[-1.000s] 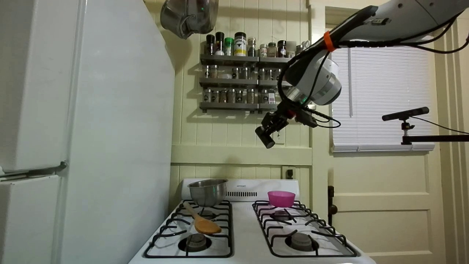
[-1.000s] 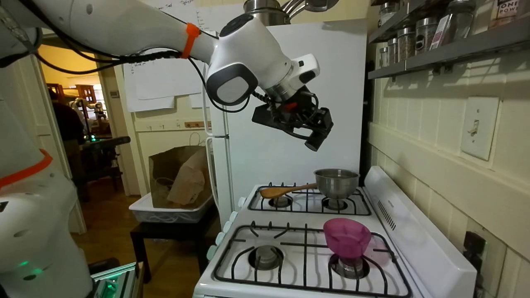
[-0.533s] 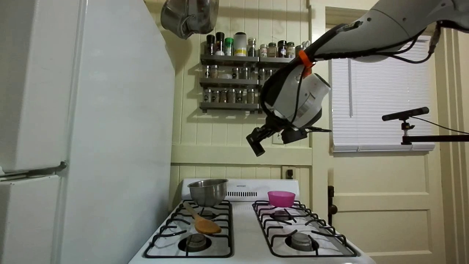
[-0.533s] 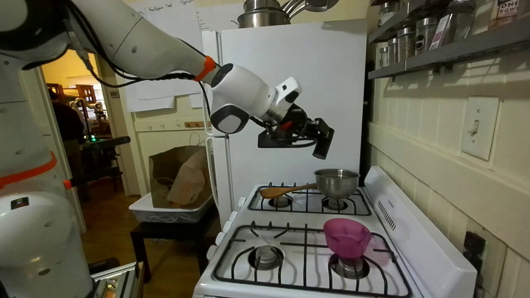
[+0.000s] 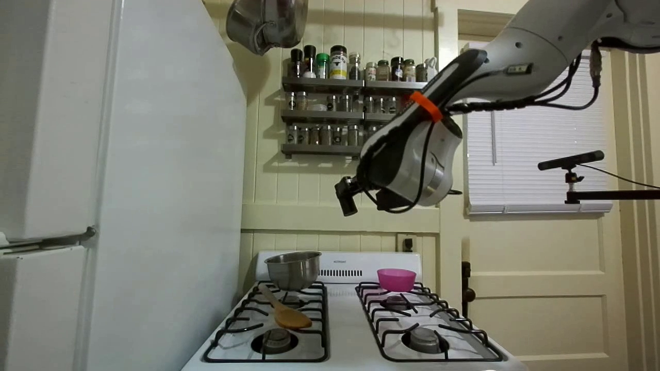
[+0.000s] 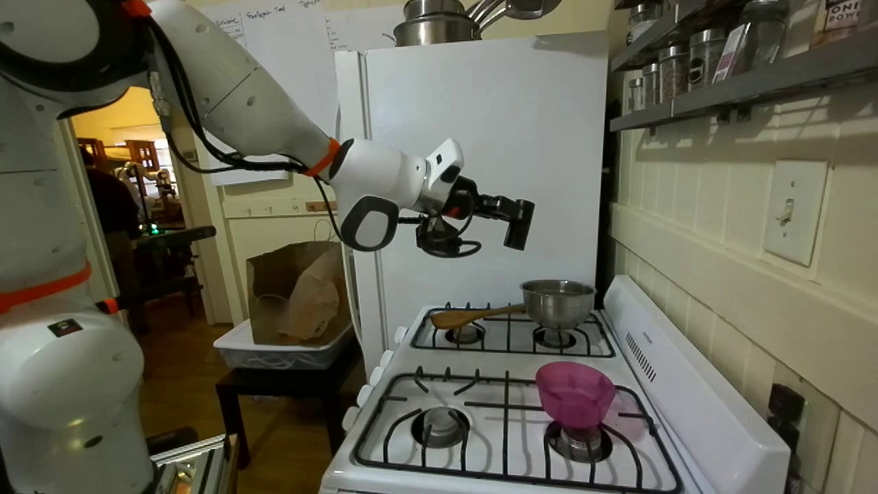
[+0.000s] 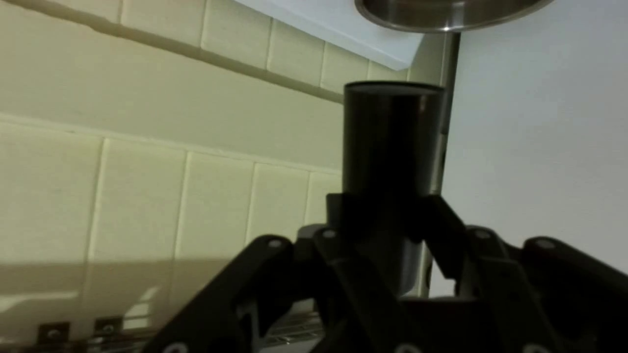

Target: Move the black bottle from the first shelf to the stove

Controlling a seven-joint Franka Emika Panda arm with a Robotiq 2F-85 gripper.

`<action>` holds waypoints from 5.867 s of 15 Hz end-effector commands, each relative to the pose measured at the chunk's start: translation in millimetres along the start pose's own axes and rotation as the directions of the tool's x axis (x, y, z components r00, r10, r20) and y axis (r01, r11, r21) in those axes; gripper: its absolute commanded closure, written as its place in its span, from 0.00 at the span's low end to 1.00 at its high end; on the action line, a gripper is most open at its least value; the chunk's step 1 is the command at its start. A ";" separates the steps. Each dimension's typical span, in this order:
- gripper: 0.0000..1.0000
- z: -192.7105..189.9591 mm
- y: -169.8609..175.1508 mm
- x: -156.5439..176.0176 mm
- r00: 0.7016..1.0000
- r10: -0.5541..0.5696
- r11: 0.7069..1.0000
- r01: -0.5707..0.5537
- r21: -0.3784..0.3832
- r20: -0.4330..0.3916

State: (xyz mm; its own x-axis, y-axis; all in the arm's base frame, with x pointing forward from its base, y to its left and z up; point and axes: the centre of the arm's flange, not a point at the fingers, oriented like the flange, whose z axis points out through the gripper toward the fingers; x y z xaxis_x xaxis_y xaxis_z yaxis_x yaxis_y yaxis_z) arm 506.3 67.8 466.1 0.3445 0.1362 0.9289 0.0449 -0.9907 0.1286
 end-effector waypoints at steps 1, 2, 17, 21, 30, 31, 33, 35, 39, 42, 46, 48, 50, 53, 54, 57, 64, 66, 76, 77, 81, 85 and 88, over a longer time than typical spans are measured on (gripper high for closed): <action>0.81 22.0 32.8 -79.6 0.997 0.081 0.995 -0.081 -0.055 0.005; 0.81 25.3 37.7 -96.1 0.990 0.136 0.990 -0.134 -0.052 0.037; 0.81 36.1 -0.4 -135.7 0.995 0.098 0.992 -0.096 -0.081 0.017; 0.81 43.5 -6.1 -171.9 0.997 0.047 0.991 -0.053 -0.123 -0.056; 0.81 71.3 -9.6 -189.9 0.985 0.081 0.995 -0.088 -0.036 -0.151; 0.81 72.5 -10.0 -191.1 0.984 0.105 0.994 -0.109 -0.021 -0.141; 0.81 73.9 -10.5 -198.1 0.984 0.135 0.991 -0.137 -0.011 -0.119; 0.81 74.6 -10.1 -208.0 0.984 0.154 0.988 -0.156 -0.017 -0.089; 0.81 76.9 -10.2 -226.4 0.984 0.168 0.985 -0.170 -0.021 -0.053; 0.81 79.0 -10.5 -235.7 0.988 0.148 0.989 -0.149 -0.026 -0.039; 0.81 81.6 -8.2 -242.4 0.991 0.123 0.992 -0.125 -0.037 -0.052; 0.81 83.8 -7.7 -242.1 0.993 0.095 0.995 -0.097 -0.029 -0.072; 0.81 87.4 -8.8 -240.5 0.993 0.074 0.997 -0.075 -0.011 -0.087; 0.81 92.6 -10.5 -241.6 0.993 0.078 0.997 -0.078 0.009 -0.089; 0.81 93.8 -10.7 -244.0 0.994 0.075 0.997 -0.075 0.010 -0.083; 0.81 94.6 -12.3 -251.9 0.994 0.088 0.996 -0.087 0.019 -0.066; 0.81 93.2 -14.7 -253.0 0.991 0.119 0.992 -0.117 0.038 -0.060; 0.81 90.2 -15.2 -253.5 0.989 0.136 0.990 -0.134 0.047 -0.052; 0.30 82.8 -14.3 -253.8 0.990 0.134 0.990 -0.132 0.045 -0.049; 0.33 82.6 -14.2 -253.3 0.990 0.133 0.990 -0.131 0.046 -0.050; 0.06 71.9 -19.7 -240.5 0.985 0.172 0.984 -0.172 0.039 0.002; 0.00 35.8 -29.1 -223.2 0.965 0.250 0.967 -0.253 0.036 0.086; 0.00 10.6 -34.2 -205.0 0.951 0.275 0.959 -0.282 0.030 0.141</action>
State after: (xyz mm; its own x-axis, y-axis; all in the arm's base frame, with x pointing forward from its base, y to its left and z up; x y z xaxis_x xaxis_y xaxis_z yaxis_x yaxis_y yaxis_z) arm 471.0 70.2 232.7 0.4093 -0.1033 0.9065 0.0141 -0.9927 -0.1196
